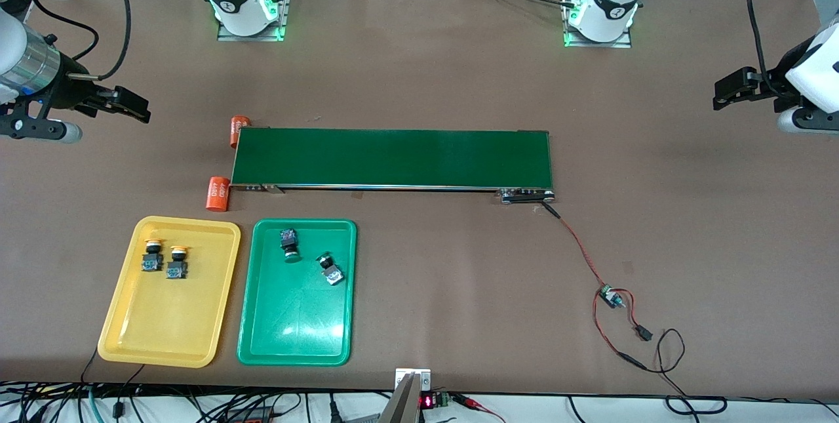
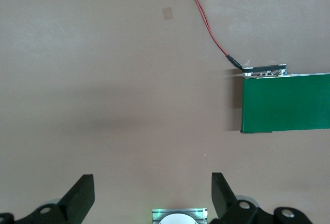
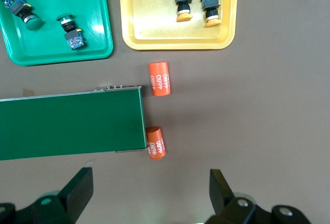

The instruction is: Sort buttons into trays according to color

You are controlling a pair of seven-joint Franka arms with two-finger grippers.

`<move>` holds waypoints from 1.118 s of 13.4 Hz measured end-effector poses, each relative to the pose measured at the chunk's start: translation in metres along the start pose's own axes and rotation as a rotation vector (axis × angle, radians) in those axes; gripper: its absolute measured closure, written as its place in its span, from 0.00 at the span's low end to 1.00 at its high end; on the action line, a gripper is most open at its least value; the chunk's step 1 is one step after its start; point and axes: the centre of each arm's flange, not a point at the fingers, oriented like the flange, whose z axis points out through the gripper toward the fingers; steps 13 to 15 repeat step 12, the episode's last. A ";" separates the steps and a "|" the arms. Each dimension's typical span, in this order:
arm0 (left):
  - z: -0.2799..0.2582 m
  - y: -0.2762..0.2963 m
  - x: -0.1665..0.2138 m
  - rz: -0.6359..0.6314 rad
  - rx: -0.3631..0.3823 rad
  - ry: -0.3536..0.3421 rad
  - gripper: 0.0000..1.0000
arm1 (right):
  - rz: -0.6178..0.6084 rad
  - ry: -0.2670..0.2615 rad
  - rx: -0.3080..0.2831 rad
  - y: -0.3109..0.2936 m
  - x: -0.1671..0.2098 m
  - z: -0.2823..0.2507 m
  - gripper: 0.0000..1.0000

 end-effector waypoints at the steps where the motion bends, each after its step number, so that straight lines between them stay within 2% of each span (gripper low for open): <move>1: 0.000 0.000 0.000 0.000 0.000 0.000 0.00 | 0.000 0.000 0.000 0.000 0.000 0.000 0.00; 15: 0.000 -0.001 0.000 -0.001 0.000 -0.003 0.00 | -0.004 -0.001 0.000 -0.002 0.000 0.001 0.00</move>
